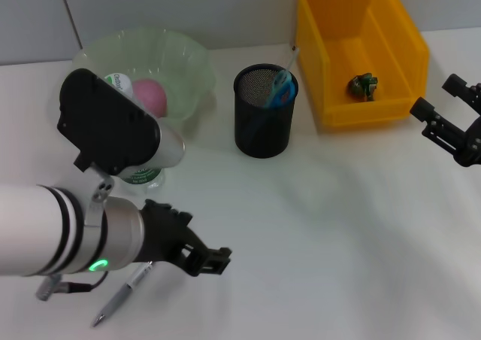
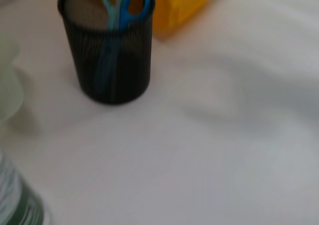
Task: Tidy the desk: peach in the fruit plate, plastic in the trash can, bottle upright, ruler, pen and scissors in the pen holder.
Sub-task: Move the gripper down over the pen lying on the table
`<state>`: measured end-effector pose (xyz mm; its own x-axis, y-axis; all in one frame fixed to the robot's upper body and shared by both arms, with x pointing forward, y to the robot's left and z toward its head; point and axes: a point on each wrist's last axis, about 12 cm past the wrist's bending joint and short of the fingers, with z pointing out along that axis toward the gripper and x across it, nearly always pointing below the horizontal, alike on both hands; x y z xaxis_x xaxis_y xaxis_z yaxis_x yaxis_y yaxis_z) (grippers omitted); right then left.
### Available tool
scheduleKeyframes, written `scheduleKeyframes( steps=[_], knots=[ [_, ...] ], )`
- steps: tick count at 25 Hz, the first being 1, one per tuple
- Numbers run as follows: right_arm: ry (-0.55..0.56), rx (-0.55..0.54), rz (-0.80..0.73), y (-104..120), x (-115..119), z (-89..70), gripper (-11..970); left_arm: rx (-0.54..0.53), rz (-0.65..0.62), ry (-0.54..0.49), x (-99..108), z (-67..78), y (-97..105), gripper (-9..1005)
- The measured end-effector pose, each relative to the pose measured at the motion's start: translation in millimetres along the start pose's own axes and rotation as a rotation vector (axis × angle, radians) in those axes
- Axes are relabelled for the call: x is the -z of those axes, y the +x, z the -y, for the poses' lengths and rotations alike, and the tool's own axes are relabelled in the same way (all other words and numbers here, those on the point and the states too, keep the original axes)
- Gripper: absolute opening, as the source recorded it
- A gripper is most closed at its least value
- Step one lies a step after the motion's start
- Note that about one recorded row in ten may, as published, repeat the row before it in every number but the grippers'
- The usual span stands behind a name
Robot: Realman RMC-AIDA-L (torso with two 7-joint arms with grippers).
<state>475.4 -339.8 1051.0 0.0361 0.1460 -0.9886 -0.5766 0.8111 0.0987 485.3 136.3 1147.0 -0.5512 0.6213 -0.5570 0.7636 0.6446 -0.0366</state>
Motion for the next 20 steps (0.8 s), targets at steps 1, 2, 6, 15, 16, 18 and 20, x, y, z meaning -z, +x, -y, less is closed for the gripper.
scheduleKeyframes(
  steps=[1, 2, 6, 15, 16, 18, 20],
  knots=[
    [0.004, 0.0, -0.005, 0, 0, 1.0, 759, 0.0, 0.0, 0.0, 0, 0.0, 0, 771],
    [0.004, 0.0, -0.005, 0, 0, 1.0, 759, 0.003, -0.02, -0.003, 3, -0.4, -2, 771],
    [0.01, 0.004, -0.016, -2, 1, 6.0, 759, -0.003, -0.086, 0.006, 11, -1.2, -4, 770],
    [0.009, 0.005, -0.019, -3, -4, 7.8, 759, -0.03, -0.247, -0.07, 14, -16.3, 1, 770],
    [0.01, 0.004, -0.021, -2, -7, 8.1, 758, -0.019, -0.273, -0.079, 11, -21.1, 3, 768],
    [0.011, 0.002, -0.023, -2, -8, 8.2, 758, -0.01, -0.285, -0.078, 9, -23.7, 4, 764],
    [0.011, -0.001, -0.023, -2, -10, 7.9, 758, -0.008, -0.295, -0.074, 5, -25.3, 4, 760]
  ],
)
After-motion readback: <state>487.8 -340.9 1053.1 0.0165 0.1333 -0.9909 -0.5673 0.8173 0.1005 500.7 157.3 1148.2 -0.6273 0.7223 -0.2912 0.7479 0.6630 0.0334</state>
